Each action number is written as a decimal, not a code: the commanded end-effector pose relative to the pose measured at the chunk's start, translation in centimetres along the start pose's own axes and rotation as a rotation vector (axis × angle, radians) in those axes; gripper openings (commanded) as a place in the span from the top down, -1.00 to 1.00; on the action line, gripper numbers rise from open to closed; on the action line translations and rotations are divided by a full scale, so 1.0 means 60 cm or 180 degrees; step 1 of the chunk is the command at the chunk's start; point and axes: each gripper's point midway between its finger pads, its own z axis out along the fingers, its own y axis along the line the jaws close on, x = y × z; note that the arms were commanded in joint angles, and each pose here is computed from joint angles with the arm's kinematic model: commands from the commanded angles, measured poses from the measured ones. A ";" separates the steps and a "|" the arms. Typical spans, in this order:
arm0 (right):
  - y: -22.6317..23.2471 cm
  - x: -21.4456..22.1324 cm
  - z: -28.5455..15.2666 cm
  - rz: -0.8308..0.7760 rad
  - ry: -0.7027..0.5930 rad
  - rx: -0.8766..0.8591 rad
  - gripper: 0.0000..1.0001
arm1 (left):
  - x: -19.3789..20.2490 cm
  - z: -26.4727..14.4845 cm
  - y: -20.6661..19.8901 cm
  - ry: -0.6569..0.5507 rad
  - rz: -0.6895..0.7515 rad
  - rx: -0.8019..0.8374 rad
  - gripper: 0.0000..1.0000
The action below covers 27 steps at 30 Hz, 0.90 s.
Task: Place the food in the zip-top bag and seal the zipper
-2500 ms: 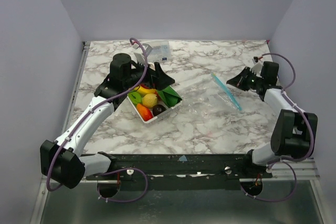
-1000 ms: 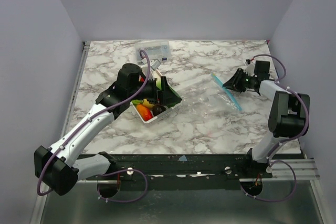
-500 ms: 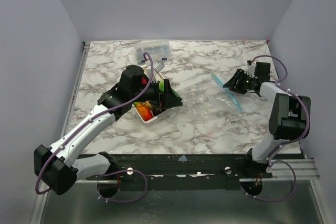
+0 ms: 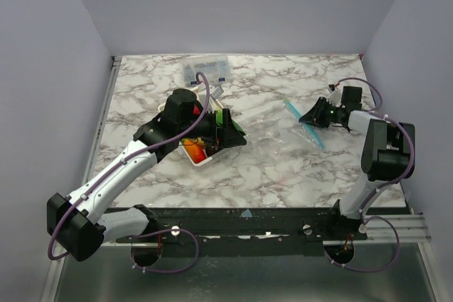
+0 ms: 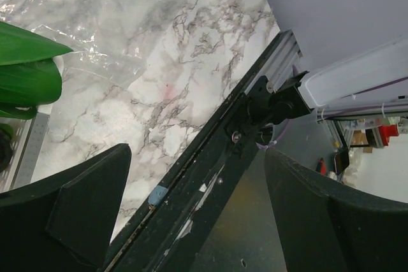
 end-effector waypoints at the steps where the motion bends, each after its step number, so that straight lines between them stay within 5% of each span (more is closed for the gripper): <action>1: 0.022 0.008 0.008 0.0007 0.0066 -0.0388 0.55 | -0.010 0.001 -0.008 -0.0030 0.0071 -0.0004 -0.75; 10: 0.030 0.029 0.019 0.0058 0.0184 -0.0498 0.41 | -0.008 -0.001 -0.012 -0.0032 0.0091 0.0019 -0.75; 15: 0.049 0.006 -0.001 -0.0010 0.0065 -0.0448 0.67 | -0.008 0.001 -0.017 -0.0027 0.0087 0.0050 -0.74; 19: 0.054 -0.056 -0.045 -0.0147 -0.0297 0.0033 0.99 | -0.015 0.003 -0.022 -0.0051 0.0077 0.0070 -0.74; 27: 0.124 -0.174 -0.205 -0.0539 -0.1162 0.0728 0.99 | -0.030 -0.005 -0.036 -0.0118 0.0128 0.0090 -0.73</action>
